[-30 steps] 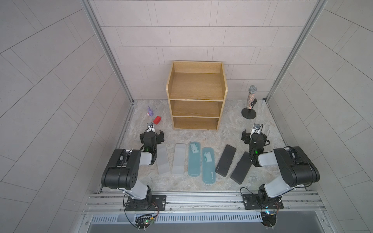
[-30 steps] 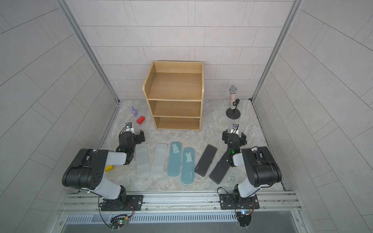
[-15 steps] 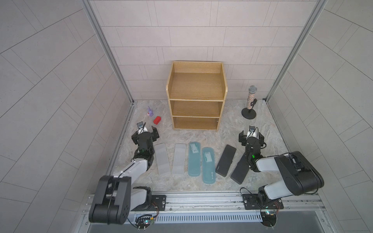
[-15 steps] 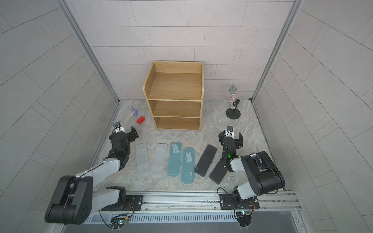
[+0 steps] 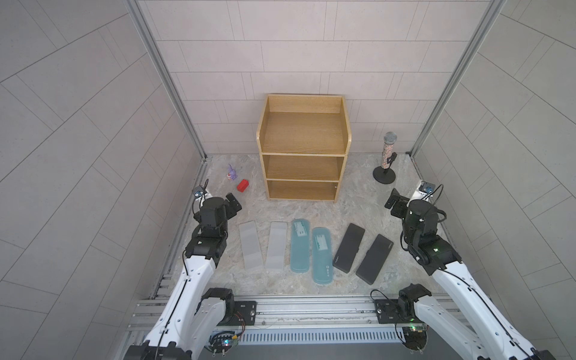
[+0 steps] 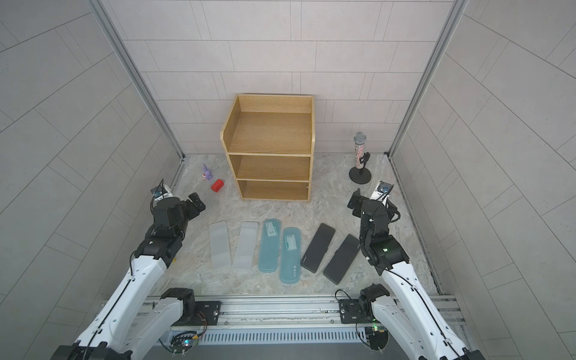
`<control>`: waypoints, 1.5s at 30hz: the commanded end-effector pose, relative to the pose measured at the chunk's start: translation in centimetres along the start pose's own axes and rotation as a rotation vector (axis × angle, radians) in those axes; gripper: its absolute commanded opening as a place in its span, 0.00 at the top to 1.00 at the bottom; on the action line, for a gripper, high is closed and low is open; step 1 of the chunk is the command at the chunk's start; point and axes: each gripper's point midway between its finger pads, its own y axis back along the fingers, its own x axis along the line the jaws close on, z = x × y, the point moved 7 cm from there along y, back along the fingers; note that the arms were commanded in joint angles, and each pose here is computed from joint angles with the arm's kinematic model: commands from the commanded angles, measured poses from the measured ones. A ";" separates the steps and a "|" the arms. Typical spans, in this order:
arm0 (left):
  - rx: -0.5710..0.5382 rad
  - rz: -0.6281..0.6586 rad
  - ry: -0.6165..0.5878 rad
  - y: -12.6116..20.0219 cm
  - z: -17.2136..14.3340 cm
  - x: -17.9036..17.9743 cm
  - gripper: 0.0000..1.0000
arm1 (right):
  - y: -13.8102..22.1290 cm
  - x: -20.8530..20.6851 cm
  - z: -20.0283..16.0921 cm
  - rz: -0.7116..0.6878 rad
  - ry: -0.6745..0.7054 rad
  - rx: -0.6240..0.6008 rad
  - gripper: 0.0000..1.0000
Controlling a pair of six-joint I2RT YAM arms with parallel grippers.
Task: Place the pencil cases on the shelf according to color
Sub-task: Pick up the pencil case from the center of the board.
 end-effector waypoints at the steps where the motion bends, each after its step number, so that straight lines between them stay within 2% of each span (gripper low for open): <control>1: 0.238 -0.070 0.027 1.0 -2.3 -0.6 0.00 | 1.1 -0.8 -4.9 -0.002 0.046 0.367 0.00; 4: 0.320 -0.114 0.046 1.4 -2.9 -1.6 0.00 | 1.2 -0.4 -6.7 0.015 0.043 0.496 0.00; 9: 0.489 -0.128 -0.075 1.9 -4.6 -3.3 0.00 | 1.0 0.8 -11.2 0.055 0.033 0.655 0.00; 13: 0.538 -0.158 -0.155 2.9 -5.4 -4.8 0.00 | 1.9 1.8 -14.8 0.059 0.051 0.783 0.01; 19: 0.580 -0.204 -0.193 3.6 -6.1 -5.0 0.00 | 3.5 1.9 -18.6 -0.007 0.091 0.826 0.02; 25: 0.621 -0.270 -0.183 3.9 -6.5 -5.6 0.00 | 5.0 0.1 -19.6 -0.106 0.104 0.851 0.02; 32: 0.634 -0.301 -0.185 4.0 -6.6 -5.9 0.00 | 5.8 -0.6 -21.1 -0.104 0.003 0.901 0.00; 39: 0.623 -0.326 -0.189 4.2 -6.2 -6.2 0.00 | 5.2 -0.1 -21.3 -0.100 -0.005 0.884 0.00; 45: 0.625 -0.340 -0.185 4.2 -6.3 -6.4 0.00 | 4.7 0.8 -22.9 -0.076 -0.021 0.941 0.00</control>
